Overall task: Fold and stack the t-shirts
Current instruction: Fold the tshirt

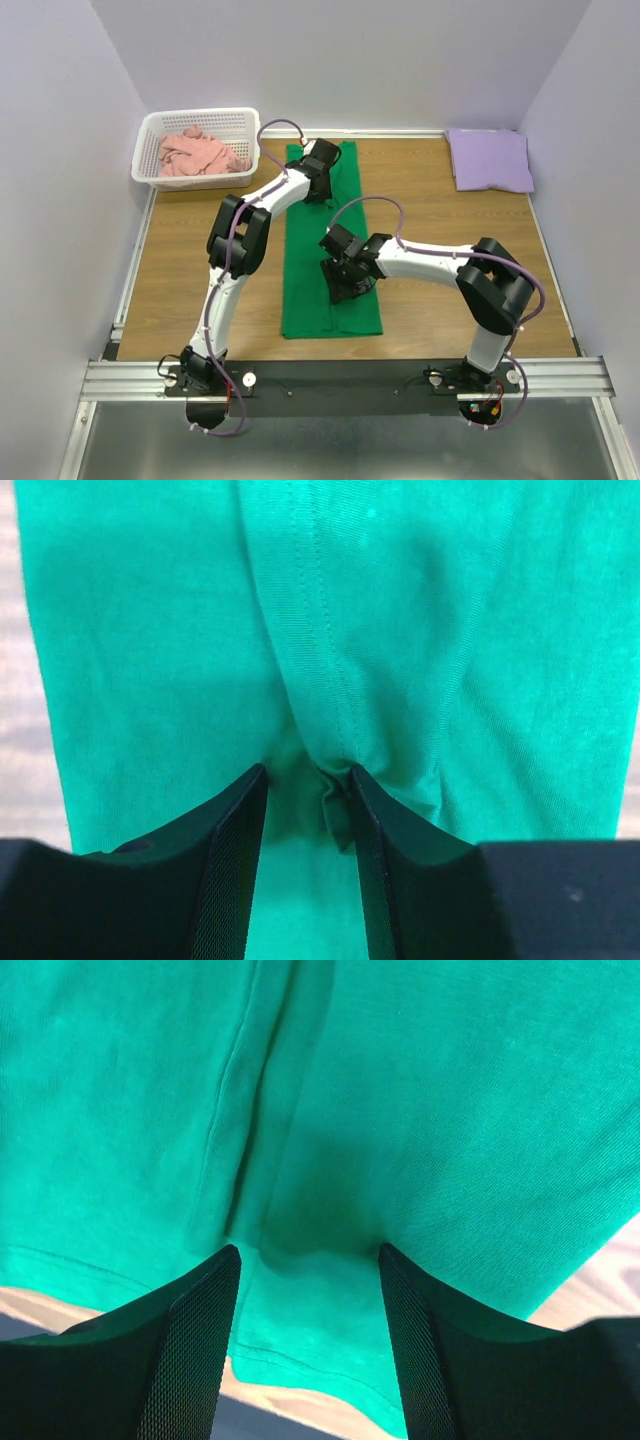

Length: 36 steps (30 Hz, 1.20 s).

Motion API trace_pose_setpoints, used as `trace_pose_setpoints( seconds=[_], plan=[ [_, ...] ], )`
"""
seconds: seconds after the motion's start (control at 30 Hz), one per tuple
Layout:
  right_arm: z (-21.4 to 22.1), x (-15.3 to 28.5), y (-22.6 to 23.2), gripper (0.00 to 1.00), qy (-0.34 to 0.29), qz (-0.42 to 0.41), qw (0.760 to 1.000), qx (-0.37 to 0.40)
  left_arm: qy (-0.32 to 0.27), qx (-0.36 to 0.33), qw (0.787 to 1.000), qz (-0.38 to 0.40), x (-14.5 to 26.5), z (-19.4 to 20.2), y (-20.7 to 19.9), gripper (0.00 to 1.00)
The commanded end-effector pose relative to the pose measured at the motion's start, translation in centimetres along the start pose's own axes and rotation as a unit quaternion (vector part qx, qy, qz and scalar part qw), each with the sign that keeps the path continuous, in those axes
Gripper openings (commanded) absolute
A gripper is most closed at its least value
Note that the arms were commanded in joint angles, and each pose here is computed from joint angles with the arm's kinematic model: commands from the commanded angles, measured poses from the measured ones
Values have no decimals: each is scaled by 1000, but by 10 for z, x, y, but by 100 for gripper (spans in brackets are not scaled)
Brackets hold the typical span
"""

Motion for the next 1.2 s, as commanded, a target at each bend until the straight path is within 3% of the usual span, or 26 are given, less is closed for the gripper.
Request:
trace_pose_setpoints(
  seconds=[0.0,0.13,0.2,0.37,0.53,0.77,0.8,0.87,0.93,1.1,1.17],
  plan=[
    [-4,-28,-15,66,5,42,999,-8,15,-10,1000,-12,-18,-1,12,47],
    [-10,-15,-15,65,-10,28,999,-16,20,-5,1000,4,7,0,15,51],
    [-14,-2,-11,65,-25,13,999,-21,7,1,1000,17,23,-8,14,62],
    [-28,43,-6,66,-77,-9,996,-39,-64,31,995,63,108,-54,10,81],
    [-15,57,-25,66,-68,15,992,-105,-107,43,991,71,181,-62,33,82],
    [21,54,-43,65,-36,24,980,-194,-18,43,998,49,199,44,104,82],
    [23,53,-44,65,-35,23,980,-195,18,41,998,36,192,77,118,82],
    [28,51,-45,57,-27,22,981,-192,55,44,997,44,198,114,134,82],
    [29,47,-46,51,-17,23,983,-179,71,61,994,61,209,136,135,82],
    [41,38,-44,45,16,3,985,-173,157,92,982,56,222,190,139,81],
    [46,35,-44,43,16,-3,985,-169,164,99,980,53,230,200,133,80]
  ],
)
Point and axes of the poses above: each gripper's point midway between its finger pads, its own x axis back along the fingers, its own y axis along the line the jaws close on, z = x × y, the point moved 7 cm from there along x, back along the fingers, and after that the axes turned 10 degrees about x, right-handed, at the moved point
